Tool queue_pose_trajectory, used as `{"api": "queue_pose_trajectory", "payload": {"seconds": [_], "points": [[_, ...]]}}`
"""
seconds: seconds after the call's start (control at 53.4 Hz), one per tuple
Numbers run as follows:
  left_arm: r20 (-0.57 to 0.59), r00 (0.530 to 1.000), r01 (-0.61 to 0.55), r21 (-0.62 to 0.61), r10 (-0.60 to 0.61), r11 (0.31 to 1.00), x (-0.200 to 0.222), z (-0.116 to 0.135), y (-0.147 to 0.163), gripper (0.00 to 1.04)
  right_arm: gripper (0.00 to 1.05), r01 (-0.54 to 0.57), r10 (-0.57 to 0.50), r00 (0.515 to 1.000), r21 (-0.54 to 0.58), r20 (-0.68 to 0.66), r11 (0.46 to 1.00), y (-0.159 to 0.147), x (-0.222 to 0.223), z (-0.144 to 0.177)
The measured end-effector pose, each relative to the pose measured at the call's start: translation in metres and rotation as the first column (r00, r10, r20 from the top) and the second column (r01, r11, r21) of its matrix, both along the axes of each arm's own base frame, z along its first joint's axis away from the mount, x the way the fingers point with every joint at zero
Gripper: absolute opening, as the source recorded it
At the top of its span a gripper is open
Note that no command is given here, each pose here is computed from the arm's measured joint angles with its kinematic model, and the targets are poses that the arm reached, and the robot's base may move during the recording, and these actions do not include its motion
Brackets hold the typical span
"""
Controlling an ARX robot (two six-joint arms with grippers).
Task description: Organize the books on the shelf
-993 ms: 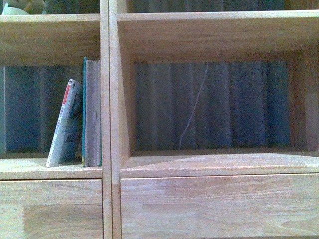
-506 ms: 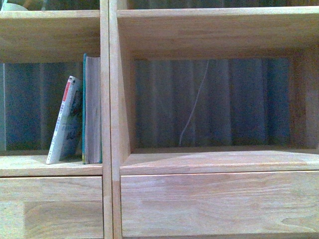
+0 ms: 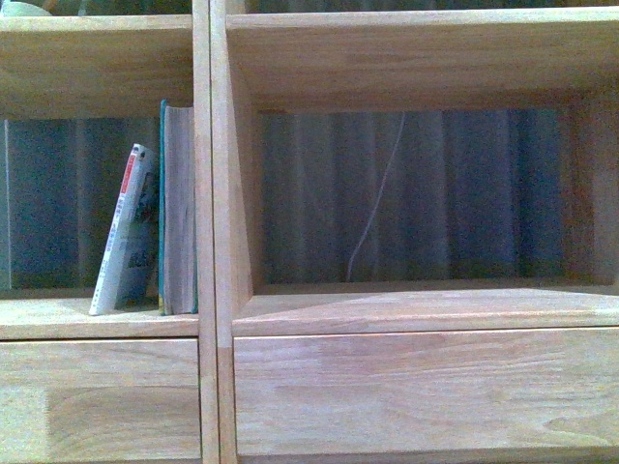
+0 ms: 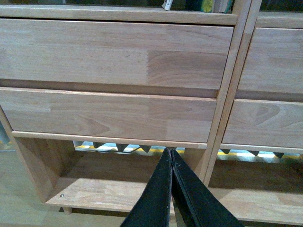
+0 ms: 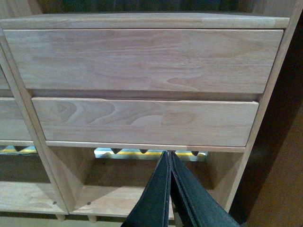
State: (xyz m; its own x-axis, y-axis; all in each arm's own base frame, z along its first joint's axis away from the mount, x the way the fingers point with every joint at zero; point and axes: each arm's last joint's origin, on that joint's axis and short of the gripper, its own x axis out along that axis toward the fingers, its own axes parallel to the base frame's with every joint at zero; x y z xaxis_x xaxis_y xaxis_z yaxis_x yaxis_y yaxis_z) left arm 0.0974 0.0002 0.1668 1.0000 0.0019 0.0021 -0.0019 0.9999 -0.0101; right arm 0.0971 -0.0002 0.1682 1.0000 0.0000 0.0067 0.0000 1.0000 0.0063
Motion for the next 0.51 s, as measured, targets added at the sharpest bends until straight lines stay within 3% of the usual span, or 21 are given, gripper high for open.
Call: {"api": "queue_pose_trajectory", "payload": {"seconds": [0.169,0.225,0.506], "points": [[0.0,1.0,0.0,0.0,0.0,1.0,0.0,0.0,0.0,0.03,0.03,0.0,0.0,1.0,0.0,0.0,1.0,0.0,0.0,0.0],[0.0,1.0,0.0,0.0,0.0,1.0,0.0,0.0,0.0,0.1,0.04,0.0,0.0,1.0,-0.002,0.0,1.0,0.0,0.0,0.0],[0.0,1.0,0.0,0.0,0.0,1.0,0.0,0.0,0.0,0.56,0.5,0.0,0.0,1.0,-0.002,0.0,1.0,0.0,0.0,0.0]]}}
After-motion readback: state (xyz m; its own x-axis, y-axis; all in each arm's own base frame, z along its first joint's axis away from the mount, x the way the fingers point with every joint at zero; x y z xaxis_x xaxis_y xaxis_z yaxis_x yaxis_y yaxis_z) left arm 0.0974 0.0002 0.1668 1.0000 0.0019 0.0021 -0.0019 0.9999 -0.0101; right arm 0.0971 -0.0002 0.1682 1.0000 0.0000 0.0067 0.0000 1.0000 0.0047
